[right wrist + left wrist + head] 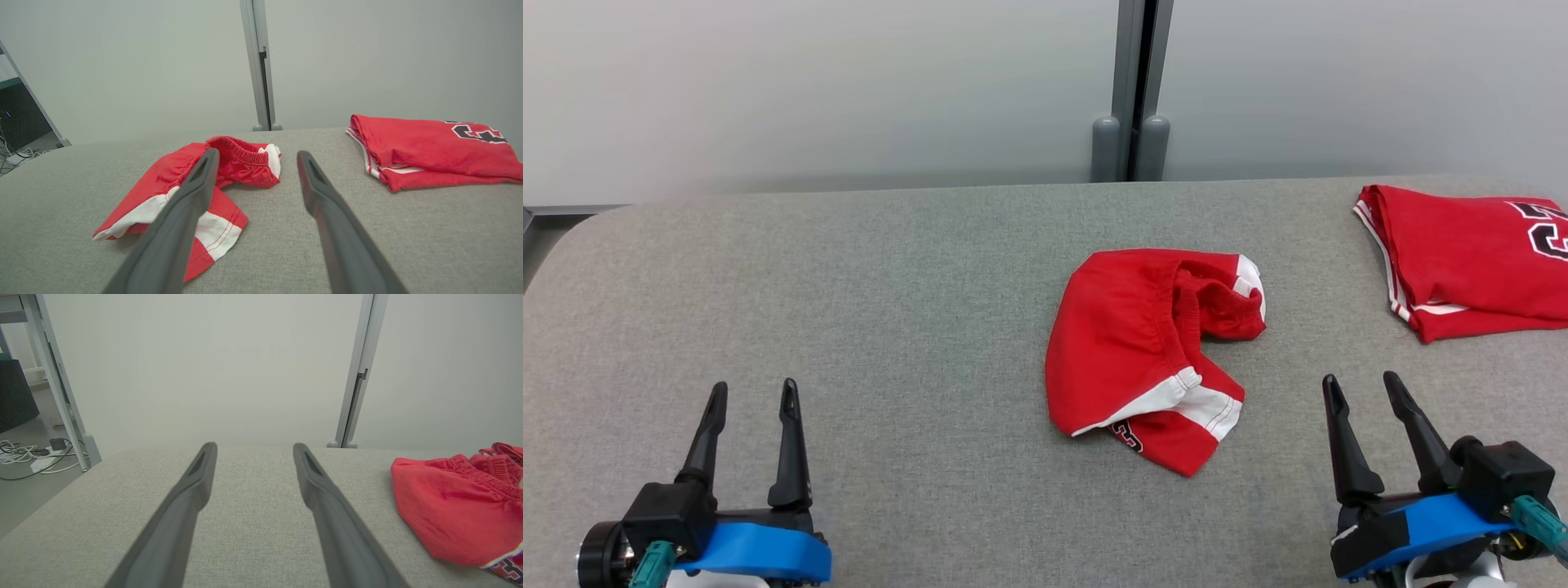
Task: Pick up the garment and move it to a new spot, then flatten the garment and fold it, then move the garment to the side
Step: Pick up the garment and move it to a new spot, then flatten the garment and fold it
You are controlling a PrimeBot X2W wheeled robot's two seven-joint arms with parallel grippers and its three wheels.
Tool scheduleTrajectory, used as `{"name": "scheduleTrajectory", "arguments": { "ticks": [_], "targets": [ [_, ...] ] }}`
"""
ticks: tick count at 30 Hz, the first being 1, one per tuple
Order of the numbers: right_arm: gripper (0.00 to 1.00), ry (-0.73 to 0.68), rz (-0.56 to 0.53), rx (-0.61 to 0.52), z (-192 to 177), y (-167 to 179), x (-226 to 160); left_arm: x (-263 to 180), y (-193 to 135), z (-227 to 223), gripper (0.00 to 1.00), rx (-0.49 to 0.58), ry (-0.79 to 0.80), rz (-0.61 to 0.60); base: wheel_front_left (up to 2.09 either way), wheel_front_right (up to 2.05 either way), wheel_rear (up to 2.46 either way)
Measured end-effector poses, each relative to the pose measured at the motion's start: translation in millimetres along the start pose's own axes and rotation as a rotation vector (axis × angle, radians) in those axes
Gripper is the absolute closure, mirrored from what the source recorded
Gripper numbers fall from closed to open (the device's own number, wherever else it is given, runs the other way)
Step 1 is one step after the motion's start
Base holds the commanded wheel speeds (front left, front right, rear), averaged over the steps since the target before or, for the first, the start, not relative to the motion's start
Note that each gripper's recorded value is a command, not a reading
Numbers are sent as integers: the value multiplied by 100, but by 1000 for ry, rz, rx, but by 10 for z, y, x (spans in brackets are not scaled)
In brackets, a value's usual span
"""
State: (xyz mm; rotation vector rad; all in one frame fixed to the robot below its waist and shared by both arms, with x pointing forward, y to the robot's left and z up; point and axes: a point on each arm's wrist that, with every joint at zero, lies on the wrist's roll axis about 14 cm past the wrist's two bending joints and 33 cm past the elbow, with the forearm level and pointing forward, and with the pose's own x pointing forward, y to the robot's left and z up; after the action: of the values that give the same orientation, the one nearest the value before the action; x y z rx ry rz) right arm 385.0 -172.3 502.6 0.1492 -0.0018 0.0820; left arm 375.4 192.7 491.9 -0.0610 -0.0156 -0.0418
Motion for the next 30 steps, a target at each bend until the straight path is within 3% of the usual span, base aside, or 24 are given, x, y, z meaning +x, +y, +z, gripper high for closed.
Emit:
{"name": "scheduleTrajectory", "arguments": {
  "ticks": [18,30],
  "targets": [
    [0,28,6,3,-45,27,-86,-36,-38,30,0,1,-14,-11,0,0,0],
    [0,13,182,20,32,610,361,30,-47,20,0,5,-15,-12,0,0,0]
  ]
}}
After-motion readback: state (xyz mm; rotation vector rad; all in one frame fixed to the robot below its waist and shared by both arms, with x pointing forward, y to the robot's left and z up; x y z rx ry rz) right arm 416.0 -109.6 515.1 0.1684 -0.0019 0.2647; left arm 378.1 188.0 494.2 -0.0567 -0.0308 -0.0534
